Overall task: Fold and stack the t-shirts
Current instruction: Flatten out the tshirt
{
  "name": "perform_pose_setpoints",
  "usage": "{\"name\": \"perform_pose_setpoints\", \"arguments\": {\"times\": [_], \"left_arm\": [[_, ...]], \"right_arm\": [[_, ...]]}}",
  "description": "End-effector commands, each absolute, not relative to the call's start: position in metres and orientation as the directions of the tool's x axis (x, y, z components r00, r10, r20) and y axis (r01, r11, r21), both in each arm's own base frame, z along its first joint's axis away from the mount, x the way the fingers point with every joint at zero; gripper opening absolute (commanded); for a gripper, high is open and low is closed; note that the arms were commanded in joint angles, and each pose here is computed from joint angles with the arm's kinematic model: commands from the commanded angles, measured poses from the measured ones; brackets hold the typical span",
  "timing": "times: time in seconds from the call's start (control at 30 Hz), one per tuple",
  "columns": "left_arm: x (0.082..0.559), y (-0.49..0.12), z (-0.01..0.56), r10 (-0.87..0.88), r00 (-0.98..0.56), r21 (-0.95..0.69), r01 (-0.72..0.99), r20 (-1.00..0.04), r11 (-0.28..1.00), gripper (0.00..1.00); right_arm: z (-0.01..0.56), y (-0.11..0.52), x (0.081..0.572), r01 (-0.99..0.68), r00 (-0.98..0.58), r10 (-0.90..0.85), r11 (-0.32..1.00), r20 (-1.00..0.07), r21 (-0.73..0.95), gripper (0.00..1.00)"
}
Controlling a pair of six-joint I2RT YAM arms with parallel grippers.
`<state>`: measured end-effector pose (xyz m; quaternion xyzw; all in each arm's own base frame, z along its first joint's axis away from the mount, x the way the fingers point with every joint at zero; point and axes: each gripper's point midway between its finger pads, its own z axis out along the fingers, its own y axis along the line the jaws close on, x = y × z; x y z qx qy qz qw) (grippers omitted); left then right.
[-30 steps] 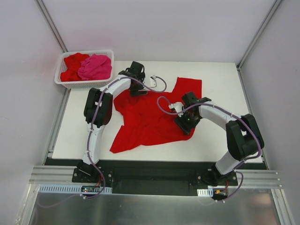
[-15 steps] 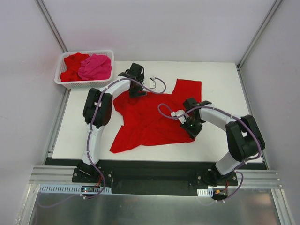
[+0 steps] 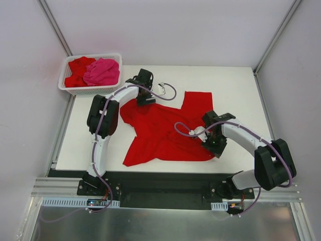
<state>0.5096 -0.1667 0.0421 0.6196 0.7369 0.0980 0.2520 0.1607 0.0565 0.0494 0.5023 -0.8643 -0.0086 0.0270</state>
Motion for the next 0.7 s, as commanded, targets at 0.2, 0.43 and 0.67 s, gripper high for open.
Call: {"name": "perform_pose_setpoints", "arguments": {"times": [0.2,0.43,0.67], "left_arm": [[0.509,-0.159,0.133,0.948,-0.101,0.574,0.775,-0.303,0.266,0.86],[0.479,-0.171,0.16,0.93,-0.091,0.552,0.783,-0.355,0.287,0.89],[0.373,-0.194,0.095,0.939,-0.084,0.316,0.928,-0.335,0.195,0.87]], "right_arm": [[0.097,0.053,0.222,-0.822,-0.536,-0.834,0.551,-0.132,-0.142,0.96],[0.111,0.065,0.286,-0.725,-0.581,-0.751,0.653,-0.314,-0.22,0.96],[0.084,0.094,0.333,-0.727,-0.579,-0.71,0.672,-0.4,-0.141,0.96]]}}
